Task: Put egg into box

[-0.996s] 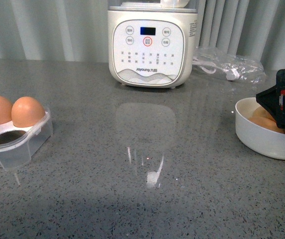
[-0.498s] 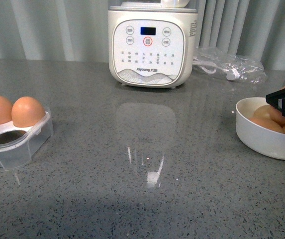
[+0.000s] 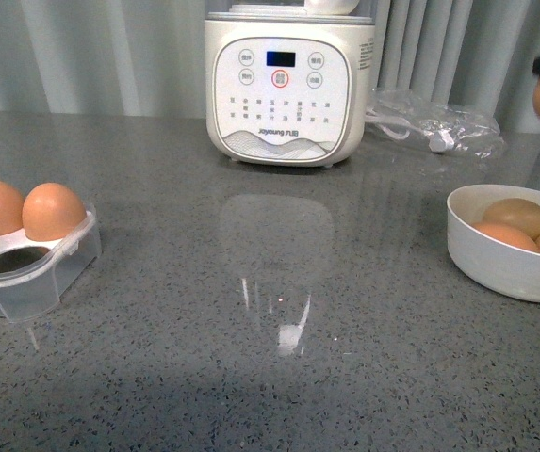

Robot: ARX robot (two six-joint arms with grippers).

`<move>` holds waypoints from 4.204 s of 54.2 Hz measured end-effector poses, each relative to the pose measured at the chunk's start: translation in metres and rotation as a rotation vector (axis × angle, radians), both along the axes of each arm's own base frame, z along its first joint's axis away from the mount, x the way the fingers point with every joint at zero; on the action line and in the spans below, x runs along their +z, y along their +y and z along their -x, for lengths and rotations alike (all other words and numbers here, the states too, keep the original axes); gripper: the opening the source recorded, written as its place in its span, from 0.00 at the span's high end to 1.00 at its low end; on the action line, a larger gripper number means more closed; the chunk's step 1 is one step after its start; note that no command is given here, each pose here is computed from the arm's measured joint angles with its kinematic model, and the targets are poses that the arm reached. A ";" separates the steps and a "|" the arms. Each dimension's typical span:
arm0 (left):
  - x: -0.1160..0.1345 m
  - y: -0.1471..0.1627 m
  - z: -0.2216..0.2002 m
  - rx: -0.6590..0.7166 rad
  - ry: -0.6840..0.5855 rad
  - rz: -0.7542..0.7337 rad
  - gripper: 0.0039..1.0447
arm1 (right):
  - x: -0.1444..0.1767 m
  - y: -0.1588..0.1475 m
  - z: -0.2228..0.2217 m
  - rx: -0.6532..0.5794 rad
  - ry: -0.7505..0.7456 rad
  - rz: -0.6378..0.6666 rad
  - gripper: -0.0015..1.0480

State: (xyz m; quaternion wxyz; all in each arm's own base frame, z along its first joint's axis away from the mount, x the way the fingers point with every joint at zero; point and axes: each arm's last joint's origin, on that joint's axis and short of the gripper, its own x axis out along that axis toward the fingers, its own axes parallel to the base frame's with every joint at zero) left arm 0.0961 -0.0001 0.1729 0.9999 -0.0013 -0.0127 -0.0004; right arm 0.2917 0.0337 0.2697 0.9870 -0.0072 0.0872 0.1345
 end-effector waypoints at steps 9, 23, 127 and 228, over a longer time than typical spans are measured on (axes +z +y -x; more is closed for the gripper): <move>0.000 0.000 0.000 0.000 0.000 0.000 0.06 | 0.045 0.011 -0.029 0.090 -0.083 -0.124 0.58; 0.000 0.000 0.000 0.000 0.000 0.000 0.06 | 0.053 0.073 -0.082 0.252 -0.015 -0.248 0.58; 0.000 0.000 0.000 0.000 0.000 0.000 0.06 | -0.032 0.222 -0.028 0.954 0.281 -0.167 0.58; 0.000 0.000 0.000 0.000 0.000 0.000 0.06 | -0.029 0.221 -0.048 0.880 0.201 -0.161 0.07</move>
